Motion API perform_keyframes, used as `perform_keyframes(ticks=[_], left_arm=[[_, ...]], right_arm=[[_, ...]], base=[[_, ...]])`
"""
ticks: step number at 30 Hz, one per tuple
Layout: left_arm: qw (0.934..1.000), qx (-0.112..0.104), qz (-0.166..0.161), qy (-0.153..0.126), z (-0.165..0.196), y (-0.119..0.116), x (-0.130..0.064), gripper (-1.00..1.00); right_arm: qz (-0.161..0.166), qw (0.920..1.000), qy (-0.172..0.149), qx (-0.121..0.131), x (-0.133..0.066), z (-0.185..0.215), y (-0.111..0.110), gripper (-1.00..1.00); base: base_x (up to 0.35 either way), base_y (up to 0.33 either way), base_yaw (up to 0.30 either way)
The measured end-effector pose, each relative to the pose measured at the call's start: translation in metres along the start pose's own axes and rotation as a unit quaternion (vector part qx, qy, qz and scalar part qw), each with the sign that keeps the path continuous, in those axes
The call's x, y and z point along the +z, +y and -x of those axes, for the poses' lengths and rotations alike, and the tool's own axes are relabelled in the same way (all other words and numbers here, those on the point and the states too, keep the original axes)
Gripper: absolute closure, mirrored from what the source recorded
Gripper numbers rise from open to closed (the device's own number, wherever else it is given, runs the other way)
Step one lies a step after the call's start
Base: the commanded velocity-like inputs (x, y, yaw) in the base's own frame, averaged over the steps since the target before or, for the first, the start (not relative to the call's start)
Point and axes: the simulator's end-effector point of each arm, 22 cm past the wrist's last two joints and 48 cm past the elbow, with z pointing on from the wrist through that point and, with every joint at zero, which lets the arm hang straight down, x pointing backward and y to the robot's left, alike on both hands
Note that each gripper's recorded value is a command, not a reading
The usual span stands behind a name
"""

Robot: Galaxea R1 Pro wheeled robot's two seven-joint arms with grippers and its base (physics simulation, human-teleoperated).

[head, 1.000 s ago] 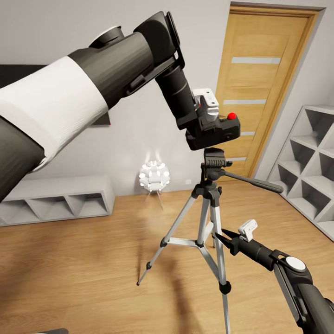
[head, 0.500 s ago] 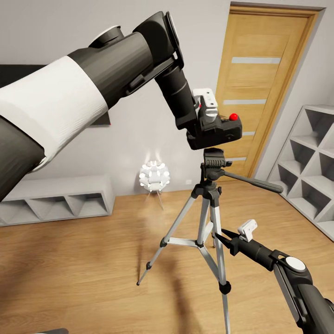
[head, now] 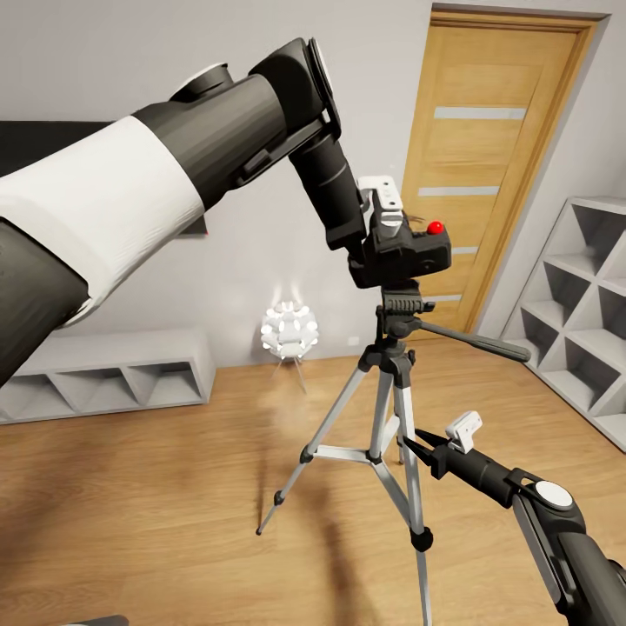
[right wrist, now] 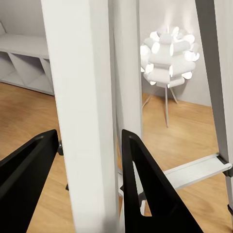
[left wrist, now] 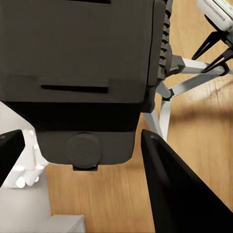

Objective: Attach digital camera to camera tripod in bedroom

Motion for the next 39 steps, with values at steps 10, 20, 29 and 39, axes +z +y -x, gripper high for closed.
perform_keyframes(ticks=[10, 20, 29, 39], left_arm=[[1.0, 0.005, 0.003, 0.002, 0.001, 0.0, -0.002, -1.0], [0.9999, 0.009, 0.005, 0.002, 0.003, 0.0, -0.003, -1.0], [0.9964, 0.003, 0.06, -0.059, 0.028, 0.026, -0.032, -1.0], [0.9642, -0.045, 0.127, -0.228, 0.092, 0.041, -0.125, -1.0]], right_arm=[[0.0, 1.0, 0.0, 0.0, 0.0, 0.0, 0.0, 1.0], [0.0, 1.0, 0.0, 0.0, 0.0, 0.0, 0.0, 1.0], [0.0, 1.0, 0.0, 0.0, 0.0, 0.0, 0.0, 1.0], [-0.001, 1.0, 0.0, 0.0, 0.0, 0.0, 0.0, 1.0]], base=[[0.0, 0.0, 0.0], [0.0, 0.0, 0.0], [0.0, 0.0, 0.0], [0.0, 0.0, 0.0]])
